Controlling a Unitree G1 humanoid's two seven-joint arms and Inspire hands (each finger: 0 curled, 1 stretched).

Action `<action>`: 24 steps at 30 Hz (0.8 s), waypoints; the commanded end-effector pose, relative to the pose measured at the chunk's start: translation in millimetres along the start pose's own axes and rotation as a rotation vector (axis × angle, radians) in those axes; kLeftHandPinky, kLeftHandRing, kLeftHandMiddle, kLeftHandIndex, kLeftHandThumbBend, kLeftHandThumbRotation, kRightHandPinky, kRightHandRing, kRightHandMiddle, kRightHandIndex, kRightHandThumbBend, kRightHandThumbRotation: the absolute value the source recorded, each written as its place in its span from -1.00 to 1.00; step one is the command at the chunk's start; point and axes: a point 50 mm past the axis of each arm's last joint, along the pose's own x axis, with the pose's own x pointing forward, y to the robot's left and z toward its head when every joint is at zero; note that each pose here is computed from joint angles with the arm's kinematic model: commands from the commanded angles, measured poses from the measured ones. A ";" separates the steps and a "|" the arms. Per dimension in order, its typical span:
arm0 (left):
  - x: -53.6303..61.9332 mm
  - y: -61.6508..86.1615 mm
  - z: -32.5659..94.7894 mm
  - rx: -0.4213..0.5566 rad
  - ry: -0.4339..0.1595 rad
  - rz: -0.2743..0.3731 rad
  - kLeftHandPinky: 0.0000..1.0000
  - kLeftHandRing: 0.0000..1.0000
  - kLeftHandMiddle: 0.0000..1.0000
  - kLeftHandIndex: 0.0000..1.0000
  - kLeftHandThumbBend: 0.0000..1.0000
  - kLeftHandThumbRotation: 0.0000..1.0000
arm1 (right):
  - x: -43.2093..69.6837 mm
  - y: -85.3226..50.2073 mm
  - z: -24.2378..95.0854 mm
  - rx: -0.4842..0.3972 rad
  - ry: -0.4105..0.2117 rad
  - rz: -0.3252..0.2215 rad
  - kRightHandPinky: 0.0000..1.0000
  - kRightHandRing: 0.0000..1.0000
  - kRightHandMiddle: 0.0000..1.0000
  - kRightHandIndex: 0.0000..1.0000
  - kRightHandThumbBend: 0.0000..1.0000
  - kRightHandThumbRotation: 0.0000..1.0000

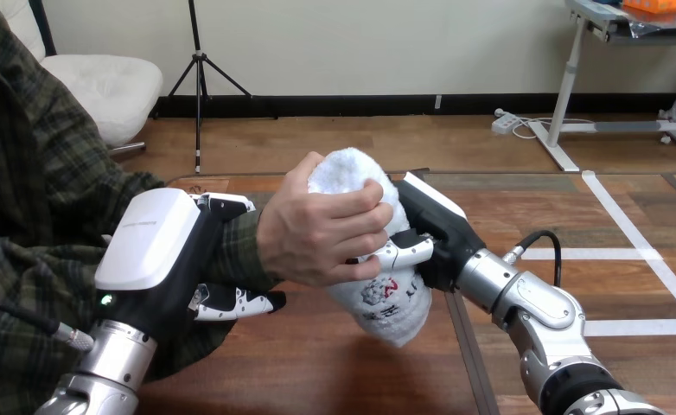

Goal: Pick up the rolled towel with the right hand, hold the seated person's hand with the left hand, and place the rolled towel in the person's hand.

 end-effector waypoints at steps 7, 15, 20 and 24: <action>13.5 4.2 19.1 -0.042 -0.086 0.047 -0.42 -0.39 -0.29 -0.26 0.87 -1.00 | 41.5 11.1 44.9 -0.102 -0.157 0.112 -0.86 -0.77 -0.66 -0.66 0.36 -1.00; 13.8 3.5 17.9 -0.044 -0.089 0.051 -0.42 -0.39 -0.29 -0.26 0.88 -1.00 | 41.3 10.6 43.8 -0.088 -0.150 0.109 -0.87 -0.77 -0.67 -0.66 0.37 -1.00; 14.0 3.3 17.2 -0.042 -0.086 0.051 -0.43 -0.39 -0.29 -0.26 0.88 -1.00 | 40.6 10.0 43.4 -0.089 -0.148 0.105 -0.87 -0.77 -0.66 -0.64 0.40 -1.00; 14.1 3.3 16.6 -0.040 -0.085 0.050 -0.43 -0.39 -0.29 -0.26 0.88 -1.00 | 39.6 8.8 42.8 -0.092 -0.142 0.101 -0.84 -0.74 -0.61 -0.54 0.50 -1.00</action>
